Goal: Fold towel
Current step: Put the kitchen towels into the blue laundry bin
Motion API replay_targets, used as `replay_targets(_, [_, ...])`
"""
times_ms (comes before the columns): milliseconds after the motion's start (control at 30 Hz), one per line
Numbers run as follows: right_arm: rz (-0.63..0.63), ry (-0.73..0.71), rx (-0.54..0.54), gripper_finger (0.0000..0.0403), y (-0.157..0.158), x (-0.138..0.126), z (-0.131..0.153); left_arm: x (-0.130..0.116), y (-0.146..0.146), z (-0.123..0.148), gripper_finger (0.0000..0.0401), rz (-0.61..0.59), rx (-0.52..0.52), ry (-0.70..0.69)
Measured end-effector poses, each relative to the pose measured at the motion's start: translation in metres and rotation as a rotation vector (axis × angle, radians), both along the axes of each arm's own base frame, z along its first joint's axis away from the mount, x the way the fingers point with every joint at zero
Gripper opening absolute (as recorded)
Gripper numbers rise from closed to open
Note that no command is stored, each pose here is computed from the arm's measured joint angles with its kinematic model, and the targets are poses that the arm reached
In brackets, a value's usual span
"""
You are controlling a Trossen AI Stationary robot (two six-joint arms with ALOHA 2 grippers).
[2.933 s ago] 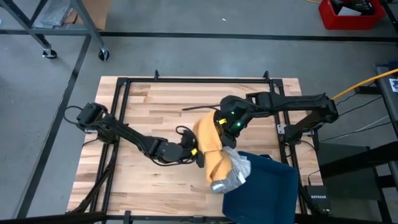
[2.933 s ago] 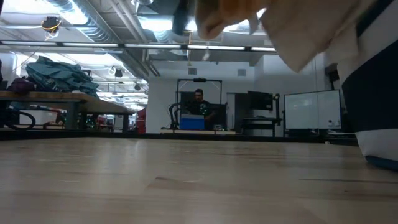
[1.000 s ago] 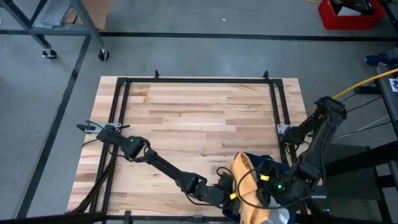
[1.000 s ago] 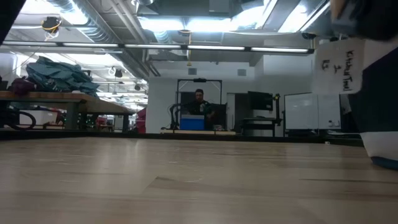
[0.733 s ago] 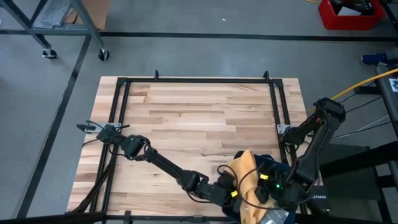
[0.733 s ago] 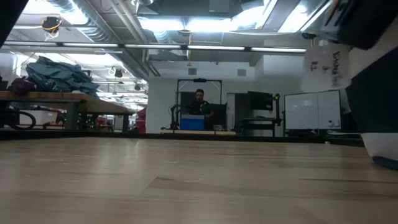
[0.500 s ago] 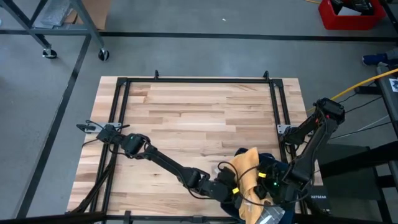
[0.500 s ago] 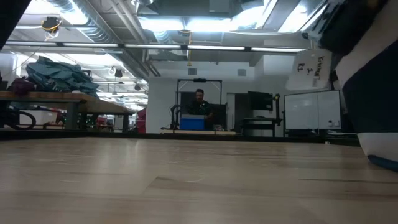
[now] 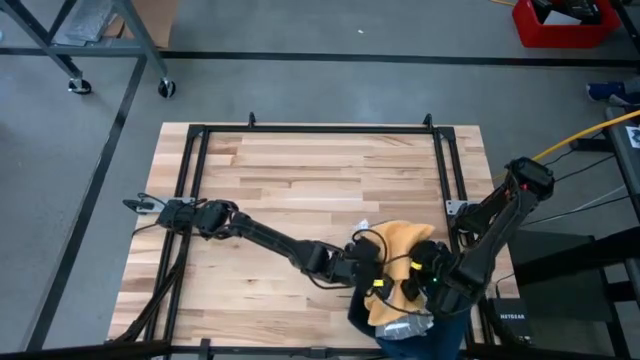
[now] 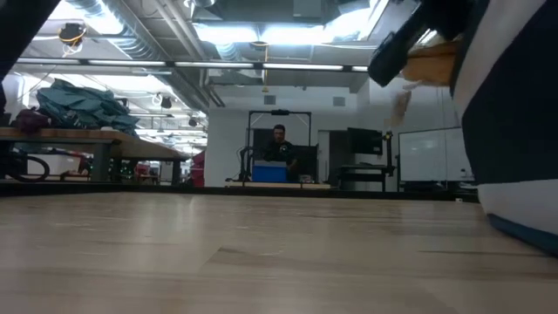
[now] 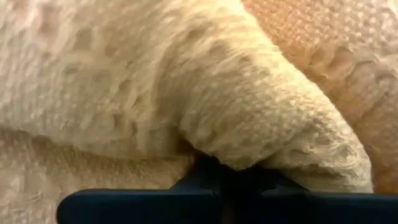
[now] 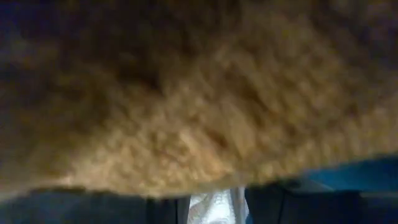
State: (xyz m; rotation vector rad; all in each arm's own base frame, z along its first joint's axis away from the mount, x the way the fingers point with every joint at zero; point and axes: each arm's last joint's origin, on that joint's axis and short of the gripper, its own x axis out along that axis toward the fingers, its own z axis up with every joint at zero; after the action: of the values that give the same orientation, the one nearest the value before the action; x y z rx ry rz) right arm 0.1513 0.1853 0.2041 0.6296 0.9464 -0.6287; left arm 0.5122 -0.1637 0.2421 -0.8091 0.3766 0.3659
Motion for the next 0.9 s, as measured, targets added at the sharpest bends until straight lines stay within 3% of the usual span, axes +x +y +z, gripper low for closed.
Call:
replay_targets(133, [0.055,0.012,0.193,0.0121,0.006,0.011,-0.013,0.000,-0.001,-0.004,0.0008,-0.101,-0.060,0.037])
replay_targets(267, [0.142,-0.069,0.331,0.0122,0.019,0.012,-0.021,-0.005,-0.009,-0.008,0.0008,-0.159,-0.072,0.099])
replay_targets(467, [0.144,-0.050,0.266,0.0122,0.009,0.005,-0.039,-0.006,0.007,-0.013,0.0008,-0.164,0.015,0.194])
replay_targets(700, [0.057,0.036,0.223,0.0122,-0.026,0.011,-0.065,0.001,0.052,-0.017,0.0008,-0.107,0.063,0.267])
replay_targets(900, [0.127,0.055,0.142,0.0122,-0.049,0.027,-0.067,0.003,0.086,-0.017,0.0008,-0.096,0.136,0.326])
